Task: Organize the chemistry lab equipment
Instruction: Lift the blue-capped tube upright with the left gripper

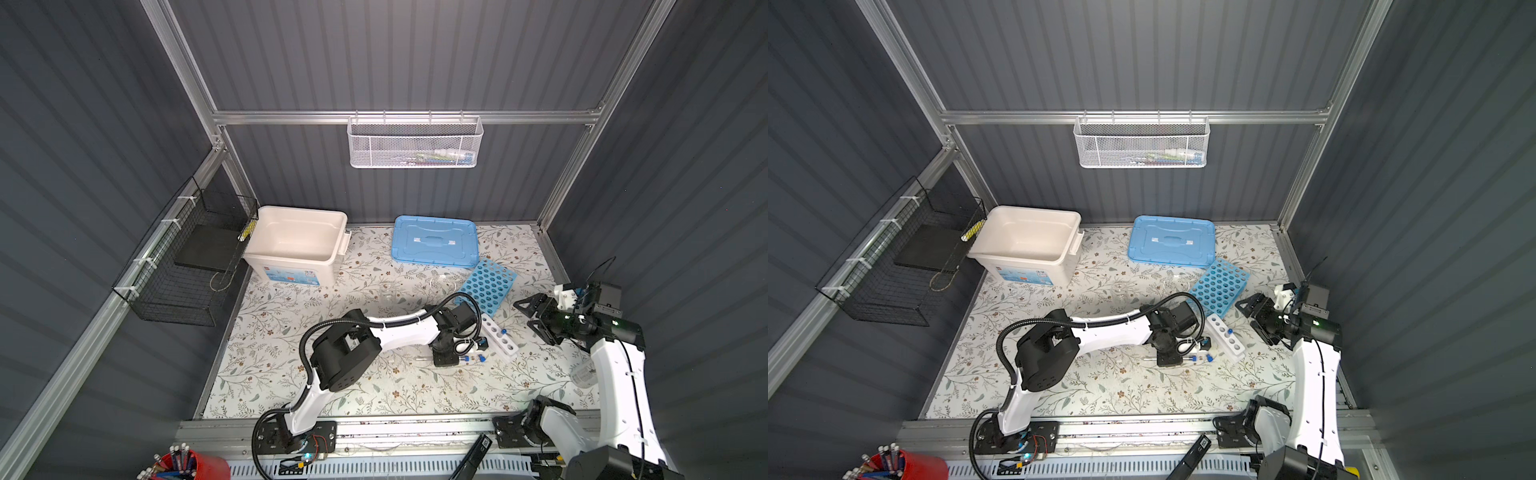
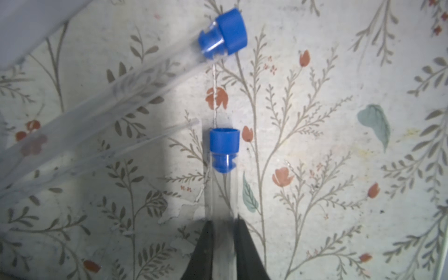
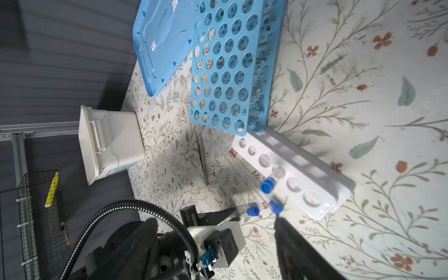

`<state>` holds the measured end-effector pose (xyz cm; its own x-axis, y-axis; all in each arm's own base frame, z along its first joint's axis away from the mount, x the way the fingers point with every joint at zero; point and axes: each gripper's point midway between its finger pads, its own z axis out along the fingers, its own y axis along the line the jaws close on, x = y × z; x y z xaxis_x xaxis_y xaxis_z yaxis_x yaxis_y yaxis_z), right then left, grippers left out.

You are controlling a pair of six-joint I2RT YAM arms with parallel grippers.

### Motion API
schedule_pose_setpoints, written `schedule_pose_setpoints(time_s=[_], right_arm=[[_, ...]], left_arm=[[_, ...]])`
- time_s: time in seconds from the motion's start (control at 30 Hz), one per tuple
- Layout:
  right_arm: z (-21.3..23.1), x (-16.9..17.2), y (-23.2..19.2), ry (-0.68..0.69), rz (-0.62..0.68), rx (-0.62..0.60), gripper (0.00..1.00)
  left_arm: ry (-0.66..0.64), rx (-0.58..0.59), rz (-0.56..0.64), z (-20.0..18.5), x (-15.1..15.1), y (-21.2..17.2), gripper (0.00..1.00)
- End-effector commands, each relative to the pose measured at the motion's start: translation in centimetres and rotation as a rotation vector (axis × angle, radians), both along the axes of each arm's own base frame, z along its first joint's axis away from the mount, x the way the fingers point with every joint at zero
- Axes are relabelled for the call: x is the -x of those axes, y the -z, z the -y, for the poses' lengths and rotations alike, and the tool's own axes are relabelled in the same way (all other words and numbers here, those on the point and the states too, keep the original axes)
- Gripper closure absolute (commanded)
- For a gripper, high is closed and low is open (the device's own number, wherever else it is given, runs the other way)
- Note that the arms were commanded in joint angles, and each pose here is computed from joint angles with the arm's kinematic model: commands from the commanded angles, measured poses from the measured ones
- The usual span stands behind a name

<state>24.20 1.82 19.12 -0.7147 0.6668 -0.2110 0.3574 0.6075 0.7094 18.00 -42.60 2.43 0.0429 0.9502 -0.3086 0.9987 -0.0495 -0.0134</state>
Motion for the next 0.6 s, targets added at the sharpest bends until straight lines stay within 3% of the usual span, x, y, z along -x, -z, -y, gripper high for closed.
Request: schedule_pose_setpoints(time_s=[0.0,0.57], right_arm=[[-1.2,0.0,0.2,-0.049,0.006,-0.073,0.23],[-3.0,0.0,0.1,-0.101,0.048,-0.187,0.25]], left_arm=[[-0.031,0.002,-0.064,-1.2,0.5,-0.9,0.86],[-0.097,0.187,-0.047,-0.6,-1.1,-6.9,0.86]])
